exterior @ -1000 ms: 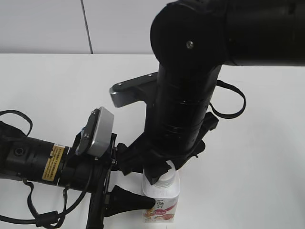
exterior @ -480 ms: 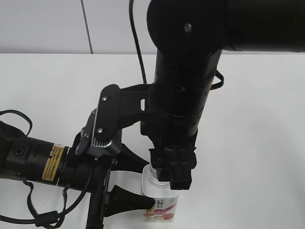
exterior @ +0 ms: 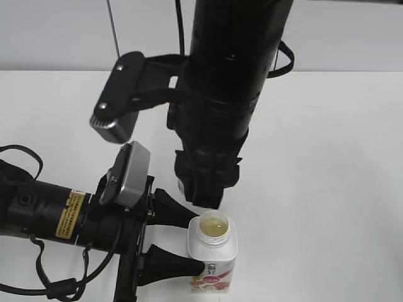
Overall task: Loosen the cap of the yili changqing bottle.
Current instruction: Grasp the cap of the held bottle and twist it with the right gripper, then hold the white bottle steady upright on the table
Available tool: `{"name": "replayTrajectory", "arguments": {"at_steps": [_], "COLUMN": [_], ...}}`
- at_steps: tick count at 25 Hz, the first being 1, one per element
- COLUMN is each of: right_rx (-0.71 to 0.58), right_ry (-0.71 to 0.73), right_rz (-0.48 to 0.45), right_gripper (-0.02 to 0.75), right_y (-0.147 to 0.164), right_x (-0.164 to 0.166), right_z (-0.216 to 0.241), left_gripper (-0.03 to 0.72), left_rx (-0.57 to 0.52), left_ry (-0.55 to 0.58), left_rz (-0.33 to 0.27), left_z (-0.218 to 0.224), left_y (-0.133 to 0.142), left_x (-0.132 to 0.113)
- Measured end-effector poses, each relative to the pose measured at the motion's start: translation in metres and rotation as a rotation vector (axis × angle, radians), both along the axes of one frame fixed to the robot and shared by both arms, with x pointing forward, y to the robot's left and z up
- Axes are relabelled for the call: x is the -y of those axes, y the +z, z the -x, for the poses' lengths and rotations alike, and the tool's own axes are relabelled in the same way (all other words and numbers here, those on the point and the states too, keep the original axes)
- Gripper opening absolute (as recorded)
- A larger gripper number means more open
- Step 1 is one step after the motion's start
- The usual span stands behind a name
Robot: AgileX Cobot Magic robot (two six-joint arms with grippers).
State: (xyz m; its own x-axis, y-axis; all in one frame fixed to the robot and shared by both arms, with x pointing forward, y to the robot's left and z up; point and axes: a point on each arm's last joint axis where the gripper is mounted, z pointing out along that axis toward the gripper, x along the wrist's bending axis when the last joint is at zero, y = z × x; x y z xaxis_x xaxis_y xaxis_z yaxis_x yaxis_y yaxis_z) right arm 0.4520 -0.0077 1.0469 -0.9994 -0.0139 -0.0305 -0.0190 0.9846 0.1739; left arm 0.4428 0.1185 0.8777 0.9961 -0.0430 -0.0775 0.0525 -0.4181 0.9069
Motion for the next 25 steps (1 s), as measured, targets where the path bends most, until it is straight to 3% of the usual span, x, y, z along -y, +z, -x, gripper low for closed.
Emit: {"name": "replayTrajectory", "arguments": {"at_steps": [5,10,14,20,25], "right_rx": [-0.005,-0.030,-0.026,-0.036,0.015], "right_ry": [-0.169,-0.400,-0.573,-0.939,-1.154], "right_rz": [-0.021,-0.029,-0.047,-0.077,-0.163], "right_gripper": [0.386,0.386,0.386,0.386,0.386], "right_y": [0.008,0.009,0.015,0.019,0.021], "right_x": [0.000,0.020,0.054,0.121,0.159], "right_z": [-0.005,-0.028,-0.059,-0.104,-0.130], "left_gripper": [0.427,0.426,0.426,0.426,0.426], "left_rx": [0.019,0.093,0.132,0.199,0.189], "left_ry": [0.003,0.060,0.200,0.429,0.626], "left_rz": [0.001,0.015,0.024,0.029,0.049], "left_z": [-0.001,-0.009,-0.021,-0.042,-0.056], "left_y": [0.000,0.001,0.002,0.005,0.008], "left_x": [0.000,0.001,0.000,-0.006,-0.013]}}
